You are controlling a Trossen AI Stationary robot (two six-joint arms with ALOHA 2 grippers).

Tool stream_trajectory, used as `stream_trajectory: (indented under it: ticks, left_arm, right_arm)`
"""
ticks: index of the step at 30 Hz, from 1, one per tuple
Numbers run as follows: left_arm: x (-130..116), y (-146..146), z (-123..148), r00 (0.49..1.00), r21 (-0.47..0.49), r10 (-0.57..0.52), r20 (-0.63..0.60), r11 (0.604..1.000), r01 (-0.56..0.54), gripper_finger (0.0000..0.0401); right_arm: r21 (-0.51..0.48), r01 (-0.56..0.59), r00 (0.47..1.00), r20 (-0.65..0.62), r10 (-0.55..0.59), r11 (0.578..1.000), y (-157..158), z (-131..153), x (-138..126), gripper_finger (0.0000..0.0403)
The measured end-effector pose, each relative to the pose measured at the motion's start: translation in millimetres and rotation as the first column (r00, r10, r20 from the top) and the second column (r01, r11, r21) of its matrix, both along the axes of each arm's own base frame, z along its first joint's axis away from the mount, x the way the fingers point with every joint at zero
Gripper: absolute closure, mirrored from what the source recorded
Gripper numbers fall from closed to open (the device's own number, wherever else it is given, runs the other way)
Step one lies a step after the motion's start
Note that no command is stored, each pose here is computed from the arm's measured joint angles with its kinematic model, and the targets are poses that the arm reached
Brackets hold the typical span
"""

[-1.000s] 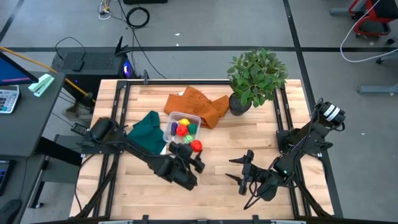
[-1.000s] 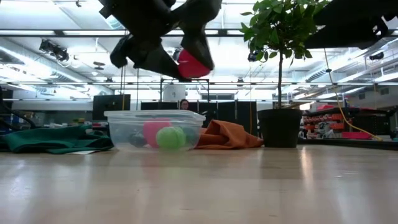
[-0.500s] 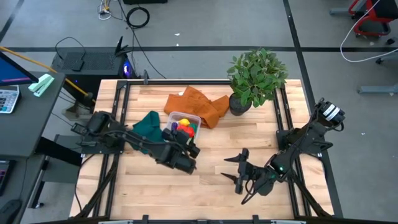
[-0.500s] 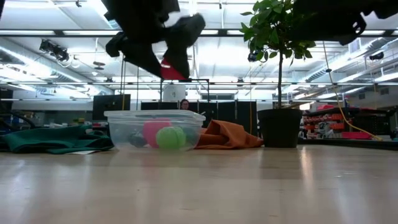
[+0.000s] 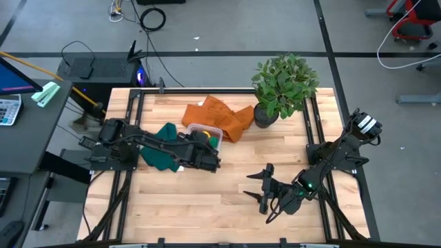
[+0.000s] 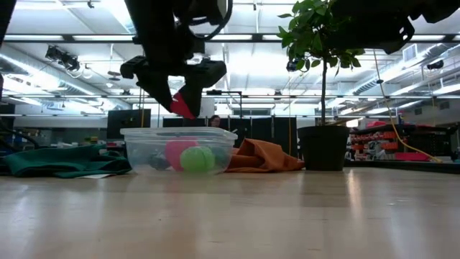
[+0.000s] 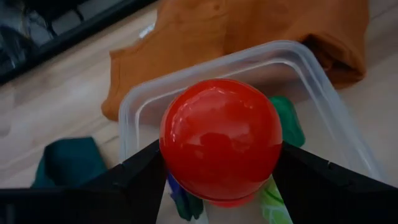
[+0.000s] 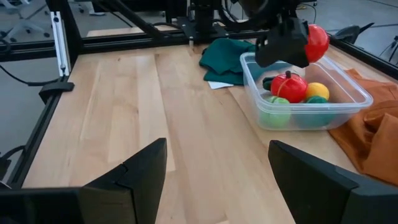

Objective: Pick and placing Produce into tupperware
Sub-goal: Put the red tomato into the transparent bin

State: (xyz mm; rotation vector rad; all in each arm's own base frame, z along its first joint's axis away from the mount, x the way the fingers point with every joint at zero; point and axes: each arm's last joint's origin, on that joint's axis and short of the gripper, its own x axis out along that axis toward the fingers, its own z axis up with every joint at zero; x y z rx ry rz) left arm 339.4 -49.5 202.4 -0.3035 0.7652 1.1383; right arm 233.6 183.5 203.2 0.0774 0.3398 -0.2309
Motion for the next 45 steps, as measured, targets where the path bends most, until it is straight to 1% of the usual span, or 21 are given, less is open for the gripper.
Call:
stream_trajectory:
  ticks: [3,6,10,14,17,22,28,31,37,41,45]
  left_arm:
    - [0,1,-1,1.000,-0.040,0.020,0.010,0.999,-0.019,0.0134]
    - [-2,0,-1,0.999,-0.052,0.047,0.014,0.998,-0.046,0.0129]
    - [-7,-2,-3,0.993,-0.104,0.113,0.021,0.988,-0.110,0.0128]
    - [-12,-7,-12,0.988,-0.137,0.149,0.031,0.980,-0.143,0.0135]
    - [-15,-12,-21,0.987,-0.168,0.156,0.045,0.975,-0.147,0.0135]
    - [-19,-17,-28,0.986,-0.171,0.157,0.052,0.974,-0.146,0.0126]
    - [-19,-16,-28,0.987,-0.166,0.156,0.047,0.975,-0.147,0.0135]
    - [-19,-15,-27,0.986,-0.161,0.157,0.047,0.976,-0.148,0.0133]
    - [-19,-15,-27,0.987,-0.157,0.155,0.046,0.977,-0.147,0.0126]
    - [-19,-14,-27,0.987,-0.154,0.155,0.046,0.977,-0.146,0.0134]
    - [-19,-15,-27,0.989,-0.156,0.143,0.043,0.979,-0.135,0.0131]
  right_arm:
    - [0.000,0.000,1.000,0.000,0.000,1.000,0,0,0,0.0160]
    - [0.000,0.000,1.000,0.000,0.000,1.000,0,0,0,0.0160]
    - [0.005,0.000,1.000,0.001,0.000,1.000,0,0,0,0.0160]
    - [0.007,0.000,1.000,0.001,0.000,1.000,0,0,0,0.0160]
    - [0.004,-0.001,1.000,0.000,0.001,1.000,0,0,0,0.0160]
    - [0.000,-0.005,1.000,0.004,0.005,1.000,0,0,0,0.0160]
    - [0.016,-0.021,0.999,0.036,0.020,1.000,2,4,2,0.0160]
    - [0.018,-0.001,0.999,0.041,0.001,1.000,-1,5,4,0.0160]
    - [-0.051,0.034,0.999,0.043,-0.031,0.998,-7,-3,17,0.0160]
    - [-0.082,0.020,1.000,0.007,-0.019,0.996,-14,-14,29,0.0160]
    - [-0.118,0.001,1.000,-0.023,-0.004,0.993,-22,-17,36,0.0160]
